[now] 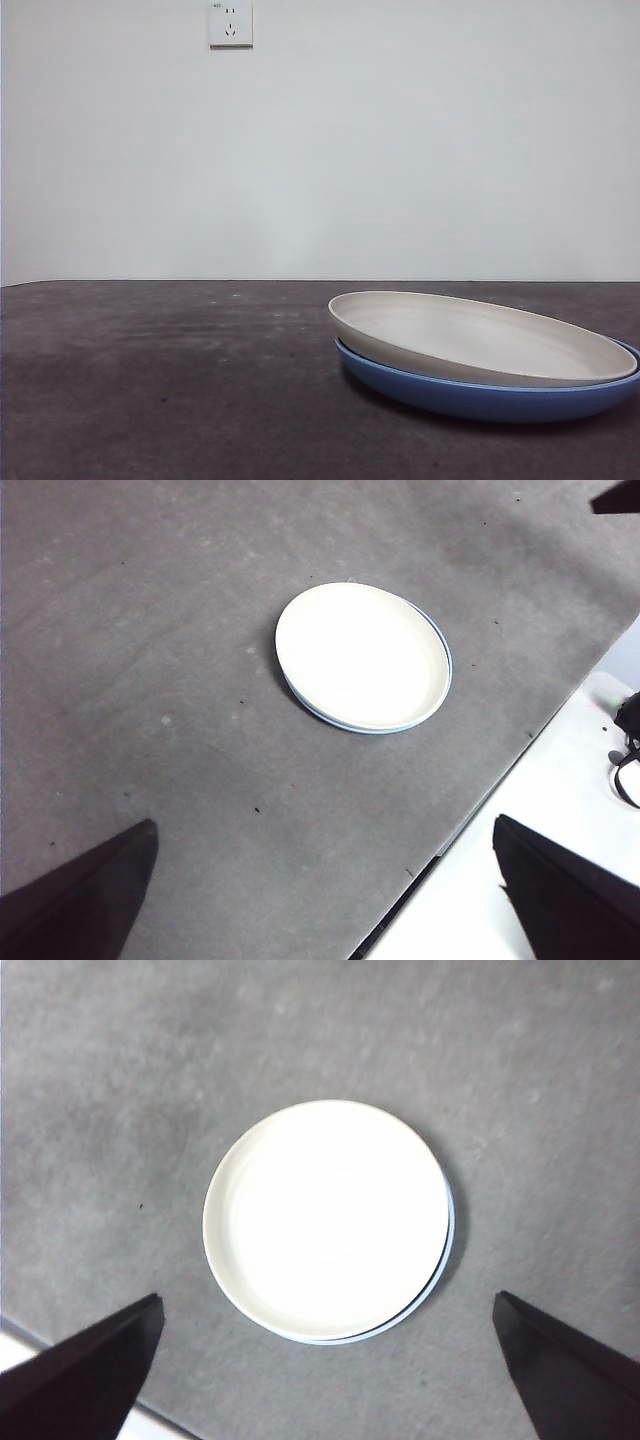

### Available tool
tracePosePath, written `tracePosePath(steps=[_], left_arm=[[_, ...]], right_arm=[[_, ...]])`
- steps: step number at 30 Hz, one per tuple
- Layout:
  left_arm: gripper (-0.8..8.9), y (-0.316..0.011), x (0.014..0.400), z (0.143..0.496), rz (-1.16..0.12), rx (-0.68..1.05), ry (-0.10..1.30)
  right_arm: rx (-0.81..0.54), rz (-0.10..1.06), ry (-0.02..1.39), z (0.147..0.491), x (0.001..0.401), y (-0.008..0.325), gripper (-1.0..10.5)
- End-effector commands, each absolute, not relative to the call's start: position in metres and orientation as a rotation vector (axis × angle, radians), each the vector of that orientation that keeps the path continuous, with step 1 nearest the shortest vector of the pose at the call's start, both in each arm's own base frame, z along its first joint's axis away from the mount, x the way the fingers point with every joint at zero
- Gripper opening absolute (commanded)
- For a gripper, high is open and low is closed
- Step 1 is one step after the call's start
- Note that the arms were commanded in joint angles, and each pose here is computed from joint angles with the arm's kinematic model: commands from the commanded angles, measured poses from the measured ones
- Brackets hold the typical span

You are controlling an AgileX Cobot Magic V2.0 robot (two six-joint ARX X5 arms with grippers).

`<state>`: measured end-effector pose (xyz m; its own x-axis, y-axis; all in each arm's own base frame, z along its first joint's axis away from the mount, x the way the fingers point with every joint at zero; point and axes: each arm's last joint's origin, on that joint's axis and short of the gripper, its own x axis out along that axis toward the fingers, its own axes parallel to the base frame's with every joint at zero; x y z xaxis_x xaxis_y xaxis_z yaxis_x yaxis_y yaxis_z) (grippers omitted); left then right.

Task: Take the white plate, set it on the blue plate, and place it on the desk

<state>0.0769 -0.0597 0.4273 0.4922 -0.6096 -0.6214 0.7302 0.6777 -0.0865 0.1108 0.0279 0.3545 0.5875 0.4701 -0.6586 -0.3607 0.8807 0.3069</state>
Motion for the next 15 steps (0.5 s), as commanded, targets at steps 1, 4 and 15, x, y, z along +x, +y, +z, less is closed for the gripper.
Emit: tracePosePath(steps=[1, 4, 15], left_arm=[[6.58, -0.056, 0.070, 0.422, -0.814, 0.164, 0.629], [6.58, -0.051, 0.063, 0.410, -0.805, 0.121, 0.597], [6.57, -0.042, 0.050, 0.386, -0.788, 0.028, 0.552]], right_arm=[[0.157, 0.495, 0.844, 0.354, 0.122, 0.031, 5.7], [0.169, 0.505, 0.903, 0.344, 0.134, 0.033, 5.7], [0.207, 0.518, 1.000, 0.287, 0.171, 0.039, 5.7]])
